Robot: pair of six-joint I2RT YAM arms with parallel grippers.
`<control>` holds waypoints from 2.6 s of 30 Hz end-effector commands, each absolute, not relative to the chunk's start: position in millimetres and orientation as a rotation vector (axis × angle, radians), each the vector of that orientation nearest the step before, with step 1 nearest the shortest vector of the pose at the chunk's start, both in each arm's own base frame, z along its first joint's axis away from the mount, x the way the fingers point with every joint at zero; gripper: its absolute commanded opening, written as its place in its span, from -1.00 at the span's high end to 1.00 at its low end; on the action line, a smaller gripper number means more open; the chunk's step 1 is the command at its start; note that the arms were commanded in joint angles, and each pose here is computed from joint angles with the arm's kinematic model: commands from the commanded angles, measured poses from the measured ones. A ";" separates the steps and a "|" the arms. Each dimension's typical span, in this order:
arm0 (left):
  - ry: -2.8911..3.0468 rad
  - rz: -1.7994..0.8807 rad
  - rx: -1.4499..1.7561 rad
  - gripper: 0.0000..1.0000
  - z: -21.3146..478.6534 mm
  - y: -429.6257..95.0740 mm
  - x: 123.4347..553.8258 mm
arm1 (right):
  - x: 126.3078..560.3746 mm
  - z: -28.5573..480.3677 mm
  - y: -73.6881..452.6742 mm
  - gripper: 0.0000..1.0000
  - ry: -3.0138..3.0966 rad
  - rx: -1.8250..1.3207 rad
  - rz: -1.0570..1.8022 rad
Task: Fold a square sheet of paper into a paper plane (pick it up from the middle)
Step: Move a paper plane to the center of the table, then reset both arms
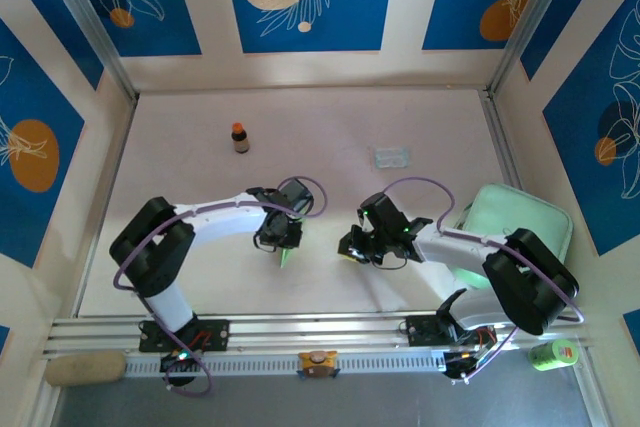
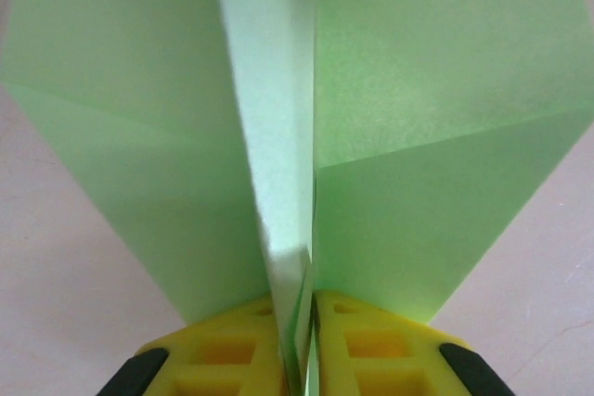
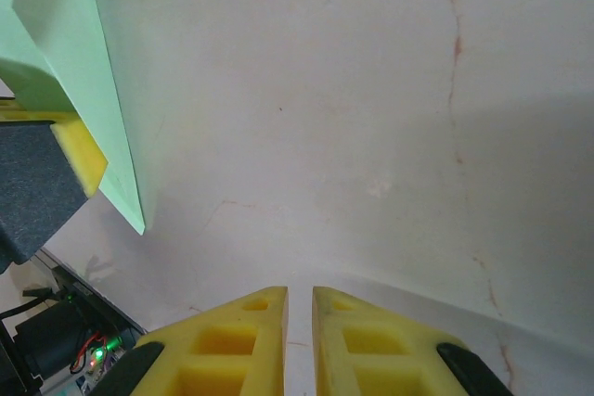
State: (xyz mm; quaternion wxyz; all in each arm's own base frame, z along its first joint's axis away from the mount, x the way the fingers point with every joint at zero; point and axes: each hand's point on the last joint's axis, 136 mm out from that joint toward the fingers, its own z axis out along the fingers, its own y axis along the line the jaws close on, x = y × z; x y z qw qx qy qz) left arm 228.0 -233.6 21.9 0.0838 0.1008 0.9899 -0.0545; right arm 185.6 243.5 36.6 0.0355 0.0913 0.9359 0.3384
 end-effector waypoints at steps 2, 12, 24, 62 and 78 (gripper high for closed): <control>2.972 -0.112 0.303 0.64 14.7 -229.1 222.3 | 186.6 37.7 245.5 0.69 2.882 0.265 1.028; 2.993 -0.068 0.296 0.61 4.8 -226.9 221.2 | 187.5 37.9 246.1 0.69 2.883 0.262 1.026; 3.013 0.084 0.134 0.38 -8.8 -222.5 218.7 | 190.9 53.4 236.8 0.68 2.855 0.245 0.992; 2.805 -0.050 -0.059 -0.10 90.0 -223.7 234.2 | 246.7 144.1 139.3 0.36 2.507 0.275 0.711; 2.071 0.468 -0.006 -0.99 167.4 -30.1 348.4 | 384.5 106.2 48.7 -0.37 2.083 -0.113 -0.102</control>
